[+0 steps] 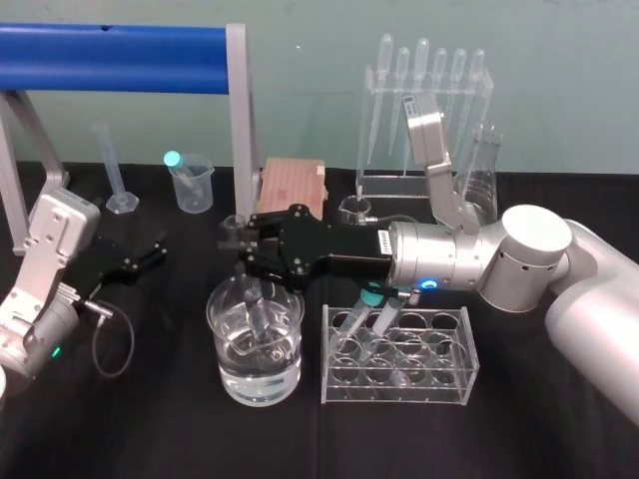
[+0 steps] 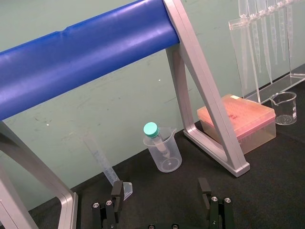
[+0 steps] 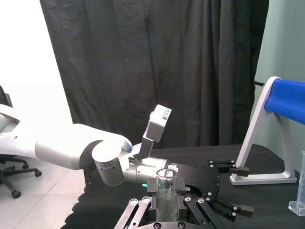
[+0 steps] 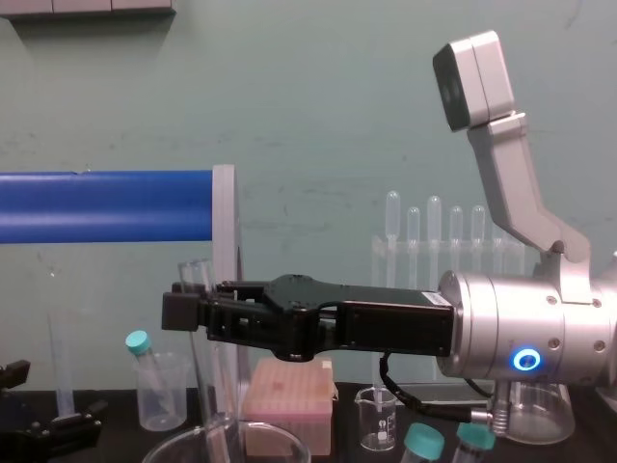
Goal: Hold the test tube with one hand and immerse one end into the beaker, then return it to the test tube rack.
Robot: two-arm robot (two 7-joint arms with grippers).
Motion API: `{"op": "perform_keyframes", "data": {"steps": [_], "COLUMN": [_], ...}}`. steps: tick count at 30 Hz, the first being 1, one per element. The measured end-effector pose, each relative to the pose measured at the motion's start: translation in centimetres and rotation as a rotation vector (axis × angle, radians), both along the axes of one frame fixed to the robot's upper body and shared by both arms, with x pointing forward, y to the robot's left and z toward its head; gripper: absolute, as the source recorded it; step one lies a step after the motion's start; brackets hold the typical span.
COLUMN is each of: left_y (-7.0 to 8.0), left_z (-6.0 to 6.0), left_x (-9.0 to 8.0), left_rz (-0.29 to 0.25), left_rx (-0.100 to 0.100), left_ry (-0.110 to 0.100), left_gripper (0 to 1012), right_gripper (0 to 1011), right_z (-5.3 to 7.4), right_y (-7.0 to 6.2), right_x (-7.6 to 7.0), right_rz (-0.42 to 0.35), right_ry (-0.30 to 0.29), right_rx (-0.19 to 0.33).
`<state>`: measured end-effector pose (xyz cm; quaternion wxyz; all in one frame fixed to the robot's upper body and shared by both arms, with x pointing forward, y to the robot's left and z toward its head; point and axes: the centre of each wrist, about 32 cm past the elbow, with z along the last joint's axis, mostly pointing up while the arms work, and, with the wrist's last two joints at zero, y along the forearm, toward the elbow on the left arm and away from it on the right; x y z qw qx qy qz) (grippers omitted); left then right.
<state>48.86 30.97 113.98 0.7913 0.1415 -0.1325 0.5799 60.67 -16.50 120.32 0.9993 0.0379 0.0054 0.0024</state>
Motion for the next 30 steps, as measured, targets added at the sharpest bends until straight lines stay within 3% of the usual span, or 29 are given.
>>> {"op": "perform_keyframes", "data": {"steps": [30], "left_y": [0.0], "left_z": [0.0], "left_x": [0.0], "left_rz": [0.0], "left_rx": [0.0], "left_ry": [0.0], "left_gripper": [1000], "right_gripper": [226], "right_z": [0.0], "right_y": [0.0], "right_x": [0.0], "right_rz": [0.0], "right_ry": [0.0], "right_rx": [0.0]}}
